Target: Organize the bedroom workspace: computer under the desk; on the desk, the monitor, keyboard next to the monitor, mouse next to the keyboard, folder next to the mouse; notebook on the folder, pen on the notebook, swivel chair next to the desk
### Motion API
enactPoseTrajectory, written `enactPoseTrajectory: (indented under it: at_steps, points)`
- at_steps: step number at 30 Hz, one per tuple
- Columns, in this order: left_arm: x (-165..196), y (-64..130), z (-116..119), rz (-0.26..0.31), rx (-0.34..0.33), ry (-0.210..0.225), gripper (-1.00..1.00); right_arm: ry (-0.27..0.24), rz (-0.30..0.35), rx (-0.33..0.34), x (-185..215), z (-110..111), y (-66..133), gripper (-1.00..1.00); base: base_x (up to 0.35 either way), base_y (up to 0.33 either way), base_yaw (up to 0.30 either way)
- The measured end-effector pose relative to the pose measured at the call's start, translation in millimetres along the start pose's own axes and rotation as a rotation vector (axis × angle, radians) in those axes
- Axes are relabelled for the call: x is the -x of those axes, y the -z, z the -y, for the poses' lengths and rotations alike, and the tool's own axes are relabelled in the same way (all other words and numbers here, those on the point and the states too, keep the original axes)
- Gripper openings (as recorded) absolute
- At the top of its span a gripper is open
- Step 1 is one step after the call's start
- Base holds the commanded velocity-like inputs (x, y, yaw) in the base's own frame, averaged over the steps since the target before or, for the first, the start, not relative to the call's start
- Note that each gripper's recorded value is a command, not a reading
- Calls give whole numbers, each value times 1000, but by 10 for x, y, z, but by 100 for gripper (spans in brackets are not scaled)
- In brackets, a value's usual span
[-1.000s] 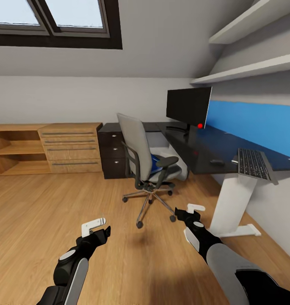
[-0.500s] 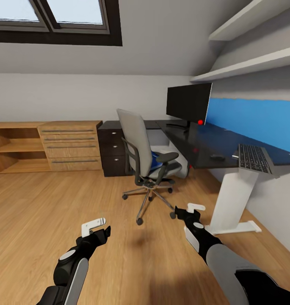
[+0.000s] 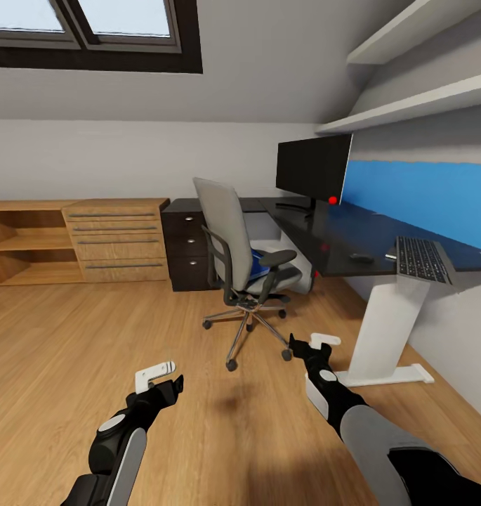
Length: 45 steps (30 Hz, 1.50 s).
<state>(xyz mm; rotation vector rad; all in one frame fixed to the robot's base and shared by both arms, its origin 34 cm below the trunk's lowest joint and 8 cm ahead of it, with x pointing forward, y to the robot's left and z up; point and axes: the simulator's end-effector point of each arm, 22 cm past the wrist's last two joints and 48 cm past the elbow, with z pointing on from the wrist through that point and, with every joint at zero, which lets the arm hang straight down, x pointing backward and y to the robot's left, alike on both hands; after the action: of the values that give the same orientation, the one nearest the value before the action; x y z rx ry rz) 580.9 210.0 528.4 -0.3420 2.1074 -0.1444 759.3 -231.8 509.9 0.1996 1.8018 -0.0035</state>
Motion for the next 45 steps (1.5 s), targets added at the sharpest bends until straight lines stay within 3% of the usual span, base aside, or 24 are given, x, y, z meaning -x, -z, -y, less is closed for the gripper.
enactPoseTrajectory:
  at_steps: [9,14,20,32,39,45]
  points:
    - [8,-3,-38,2,5,-7,100,14,-49,-3,176,-12,-127,100,0,0,0]
    - [12,-5,-56,2,7,-10,100,13,-66,-20,267,97,-193,100,0,0,0]
    - [14,-6,-67,3,9,-12,100,18,-128,-40,22,220,-163,100,0,0,0]
    - [22,-2,-65,5,7,-12,100,15,-145,-28,-112,104,-115,100,135,0,0]
    - [23,-4,-73,5,8,-11,100,30,-236,-56,-305,185,-78,100,111,0,0]
    - [29,-2,-84,6,10,-11,100,34,-250,-62,-332,199,-68,100,175,0,0]
